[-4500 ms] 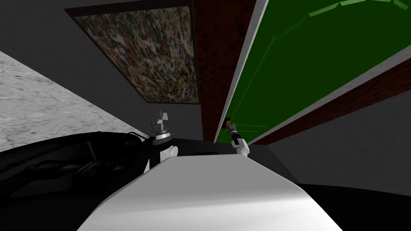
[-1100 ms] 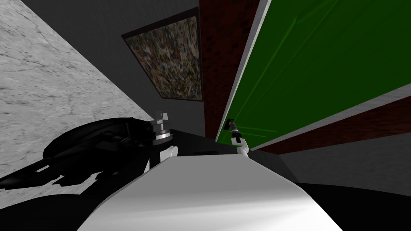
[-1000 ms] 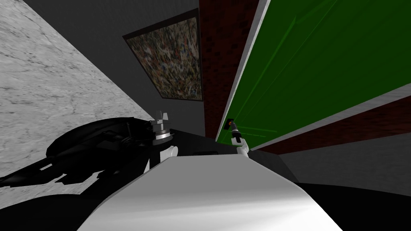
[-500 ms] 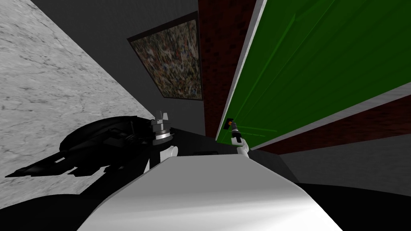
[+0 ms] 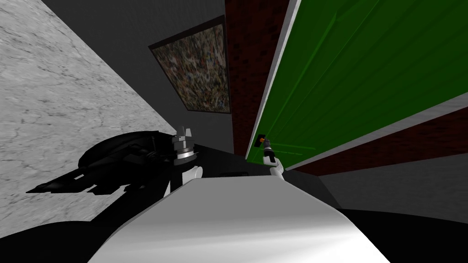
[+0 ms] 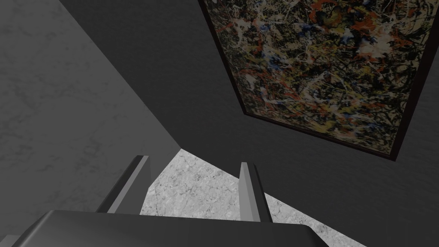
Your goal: Pull the door open
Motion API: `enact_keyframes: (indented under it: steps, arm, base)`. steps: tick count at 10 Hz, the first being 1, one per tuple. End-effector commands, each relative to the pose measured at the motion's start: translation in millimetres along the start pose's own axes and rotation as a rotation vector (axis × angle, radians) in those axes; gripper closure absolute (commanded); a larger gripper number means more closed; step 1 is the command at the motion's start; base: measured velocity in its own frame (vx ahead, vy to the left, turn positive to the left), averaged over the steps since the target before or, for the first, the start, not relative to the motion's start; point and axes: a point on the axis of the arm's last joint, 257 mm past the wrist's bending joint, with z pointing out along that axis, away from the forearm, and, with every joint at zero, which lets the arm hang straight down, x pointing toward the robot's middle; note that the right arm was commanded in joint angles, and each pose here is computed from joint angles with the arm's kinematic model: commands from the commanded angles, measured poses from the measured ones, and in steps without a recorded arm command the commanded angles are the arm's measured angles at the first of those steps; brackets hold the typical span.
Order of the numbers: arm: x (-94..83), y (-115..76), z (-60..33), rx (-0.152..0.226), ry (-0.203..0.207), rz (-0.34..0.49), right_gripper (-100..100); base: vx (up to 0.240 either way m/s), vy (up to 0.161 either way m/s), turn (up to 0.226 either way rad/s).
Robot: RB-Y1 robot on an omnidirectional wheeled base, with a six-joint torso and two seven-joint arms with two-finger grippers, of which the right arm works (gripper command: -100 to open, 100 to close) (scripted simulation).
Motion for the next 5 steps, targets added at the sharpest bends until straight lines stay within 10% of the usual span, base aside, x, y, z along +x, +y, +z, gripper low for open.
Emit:
enact_keyframes:
  steps: [1, 5]
  arm:
    - [10.9, 12.4, 4.0, -0.031, 0.014, 0.058, 100]
    - [13.6, 12.9, 4.2, -0.028, 0.014, 0.274, 100]
  base:
    - [-0.035, -0.022, 0.039]
    - [-0.052, -0.024, 0.036]
